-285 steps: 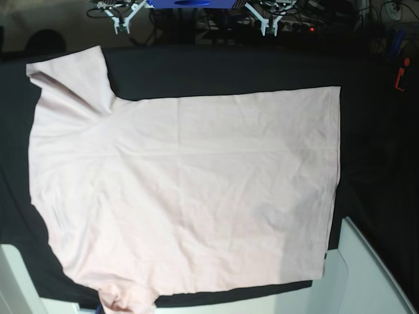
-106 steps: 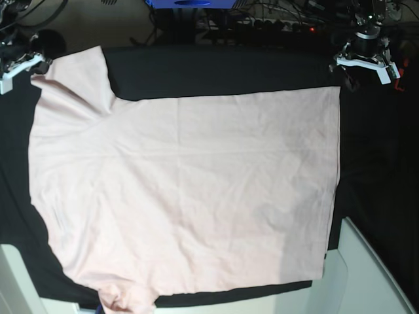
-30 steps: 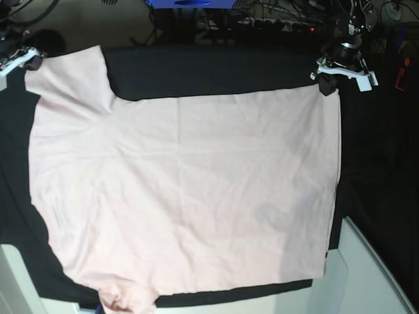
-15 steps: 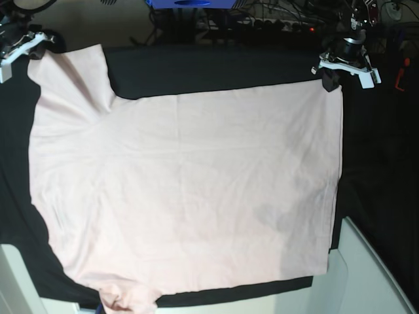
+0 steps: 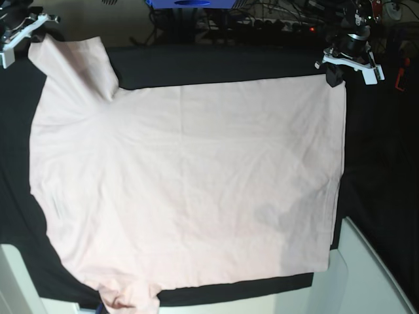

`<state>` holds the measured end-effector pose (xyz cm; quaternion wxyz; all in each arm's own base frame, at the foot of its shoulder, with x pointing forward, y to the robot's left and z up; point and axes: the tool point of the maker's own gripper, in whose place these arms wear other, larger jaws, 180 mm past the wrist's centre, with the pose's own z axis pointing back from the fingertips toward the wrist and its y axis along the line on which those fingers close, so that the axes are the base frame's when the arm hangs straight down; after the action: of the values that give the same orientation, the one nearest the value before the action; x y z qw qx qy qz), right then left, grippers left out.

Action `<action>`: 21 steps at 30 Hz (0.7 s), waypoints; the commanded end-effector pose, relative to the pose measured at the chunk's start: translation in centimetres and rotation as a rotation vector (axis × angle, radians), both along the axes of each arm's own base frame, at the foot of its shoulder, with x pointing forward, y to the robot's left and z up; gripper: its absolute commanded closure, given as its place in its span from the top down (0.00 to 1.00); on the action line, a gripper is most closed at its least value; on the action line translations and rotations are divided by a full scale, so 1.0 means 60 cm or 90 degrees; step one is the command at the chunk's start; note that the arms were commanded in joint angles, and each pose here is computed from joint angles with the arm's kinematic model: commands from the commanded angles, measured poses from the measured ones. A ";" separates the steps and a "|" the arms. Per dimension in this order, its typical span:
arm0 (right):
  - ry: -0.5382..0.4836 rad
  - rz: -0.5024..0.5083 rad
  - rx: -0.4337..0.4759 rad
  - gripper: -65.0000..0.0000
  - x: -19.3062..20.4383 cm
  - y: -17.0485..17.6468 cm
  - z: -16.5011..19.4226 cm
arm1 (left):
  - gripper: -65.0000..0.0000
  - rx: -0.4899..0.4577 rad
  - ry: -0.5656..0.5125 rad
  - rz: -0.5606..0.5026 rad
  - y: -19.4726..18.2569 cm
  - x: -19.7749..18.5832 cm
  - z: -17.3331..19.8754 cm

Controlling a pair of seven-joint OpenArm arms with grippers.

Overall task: Fold the T-shirt properly
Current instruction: 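Lift the gripped shoulder edge with both grippers and pull it taut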

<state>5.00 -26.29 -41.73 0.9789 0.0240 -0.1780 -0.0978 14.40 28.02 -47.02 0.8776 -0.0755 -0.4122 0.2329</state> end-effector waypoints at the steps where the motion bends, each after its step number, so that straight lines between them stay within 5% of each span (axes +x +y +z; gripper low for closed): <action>1: -0.005 0.004 -0.018 0.00 -0.003 -0.009 0.013 | 0.00 0.010 -0.012 0.000 0.010 -0.003 0.012; 15: -0.004 0.005 0.031 0.00 -0.046 0.015 0.025 | 0.00 0.056 -0.030 -0.034 0.013 -0.033 0.076; 21: -0.035 0.029 0.017 0.00 -0.007 0.006 0.035 | 0.00 0.093 -0.050 -0.005 0.051 -0.038 0.111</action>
<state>3.66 -25.50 -40.47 0.9777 0.0504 -0.1834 -0.0885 11.72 30.85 -41.35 0.8718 -0.0217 -0.4457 0.2021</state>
